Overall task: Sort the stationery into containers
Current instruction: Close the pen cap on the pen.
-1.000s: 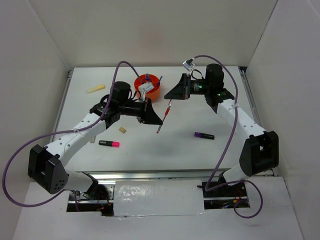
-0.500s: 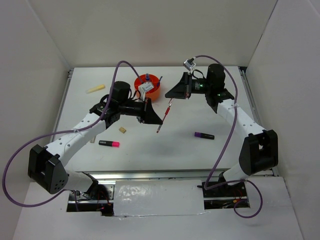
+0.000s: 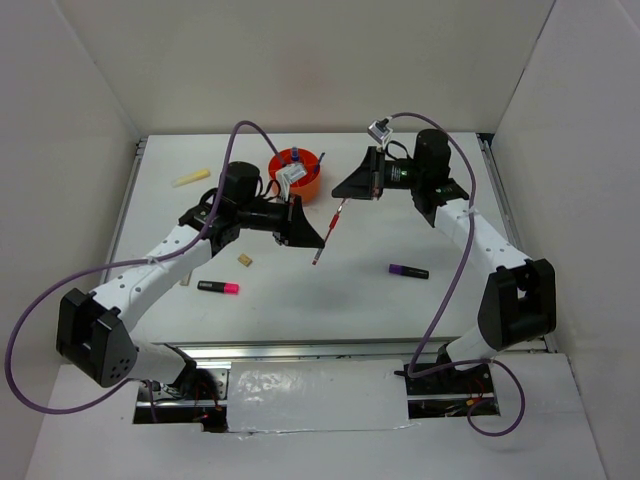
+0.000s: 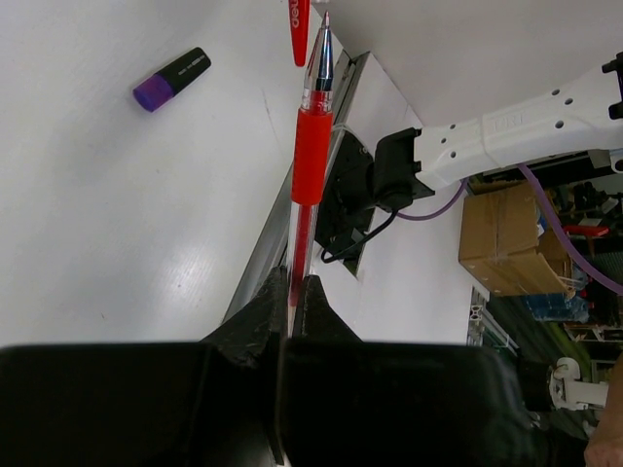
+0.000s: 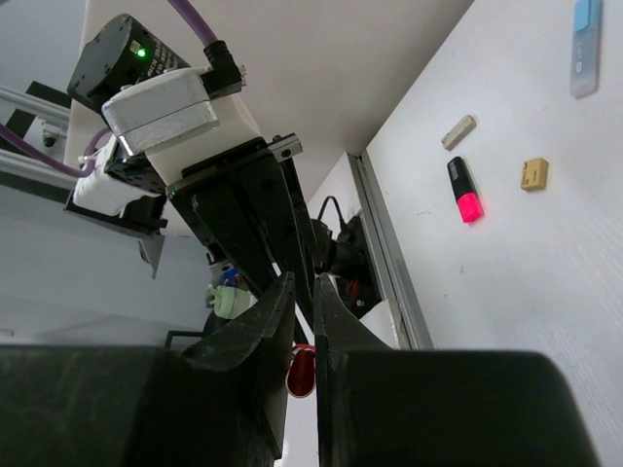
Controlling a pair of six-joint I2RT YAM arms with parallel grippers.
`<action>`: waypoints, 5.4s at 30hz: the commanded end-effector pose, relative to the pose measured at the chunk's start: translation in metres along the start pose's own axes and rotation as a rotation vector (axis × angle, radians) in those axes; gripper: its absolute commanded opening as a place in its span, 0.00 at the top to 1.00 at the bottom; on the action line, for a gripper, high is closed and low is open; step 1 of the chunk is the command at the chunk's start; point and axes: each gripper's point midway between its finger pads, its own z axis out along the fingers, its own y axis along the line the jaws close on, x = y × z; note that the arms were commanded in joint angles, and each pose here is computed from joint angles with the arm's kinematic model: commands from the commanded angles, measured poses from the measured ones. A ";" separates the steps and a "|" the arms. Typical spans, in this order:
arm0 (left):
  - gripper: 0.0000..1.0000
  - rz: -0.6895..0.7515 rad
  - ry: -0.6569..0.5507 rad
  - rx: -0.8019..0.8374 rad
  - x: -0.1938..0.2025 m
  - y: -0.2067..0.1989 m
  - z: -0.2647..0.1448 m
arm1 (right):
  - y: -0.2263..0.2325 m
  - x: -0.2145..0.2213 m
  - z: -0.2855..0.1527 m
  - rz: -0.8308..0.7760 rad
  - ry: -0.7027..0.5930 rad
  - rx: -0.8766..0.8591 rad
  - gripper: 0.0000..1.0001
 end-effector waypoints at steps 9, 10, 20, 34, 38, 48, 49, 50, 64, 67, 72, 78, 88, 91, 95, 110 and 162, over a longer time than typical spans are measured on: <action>1.00 0.036 -0.029 0.046 -0.015 -0.013 0.001 | 0.007 0.000 0.007 -0.058 0.006 0.004 1.00; 1.00 0.036 -0.029 0.046 -0.014 -0.013 0.001 | 0.008 -0.001 0.008 -0.055 0.005 0.004 1.00; 1.00 0.028 -0.026 0.049 -0.011 -0.013 0.001 | 0.006 -0.006 0.006 -0.020 -0.008 -0.008 1.00; 1.00 0.019 -0.019 0.049 -0.009 -0.012 0.004 | 0.006 -0.012 0.005 -0.012 -0.023 -0.003 1.00; 1.00 0.014 -0.017 0.043 -0.007 -0.010 0.004 | 0.009 -0.013 0.003 -0.006 -0.026 -0.016 1.00; 1.00 0.015 -0.019 0.039 -0.008 -0.010 0.003 | 0.009 -0.014 0.000 0.023 -0.034 -0.040 1.00; 1.00 0.014 -0.021 0.038 -0.009 -0.009 0.003 | 0.009 -0.014 0.000 0.021 -0.034 -0.040 1.00; 1.00 0.019 -0.025 0.039 -0.010 -0.010 0.001 | 0.009 -0.014 0.000 0.021 -0.032 -0.040 1.00; 1.00 0.020 -0.029 0.041 -0.012 -0.012 0.001 | 0.006 -0.006 0.002 -0.002 -0.011 -0.024 1.00; 1.00 0.021 -0.030 0.040 -0.013 -0.011 0.001 | 0.006 -0.005 0.003 -0.001 -0.003 -0.020 1.00; 1.00 0.022 -0.031 0.037 -0.015 -0.010 0.001 | 0.006 -0.002 0.004 -0.008 0.007 -0.019 1.00; 1.00 0.018 -0.029 0.031 -0.014 -0.008 0.001 | 0.011 0.000 0.006 -0.025 0.016 -0.028 1.00; 1.00 0.018 -0.031 0.034 -0.013 -0.008 0.000 | 0.012 -0.003 0.006 0.001 0.007 -0.037 1.00; 1.00 0.019 -0.031 0.036 -0.012 -0.009 0.000 | 0.010 -0.004 0.004 0.023 0.003 -0.045 1.00; 1.00 0.016 -0.032 0.033 -0.011 -0.008 -0.001 | 0.011 -0.004 0.004 0.025 0.000 -0.046 1.00; 1.00 0.022 -0.040 0.033 -0.016 -0.009 -0.002 | 0.009 0.006 0.005 -0.001 0.026 -0.024 1.00; 0.52 0.026 -0.076 -0.016 -0.045 0.018 -0.005 | -0.046 0.059 0.045 0.184 0.172 0.047 1.00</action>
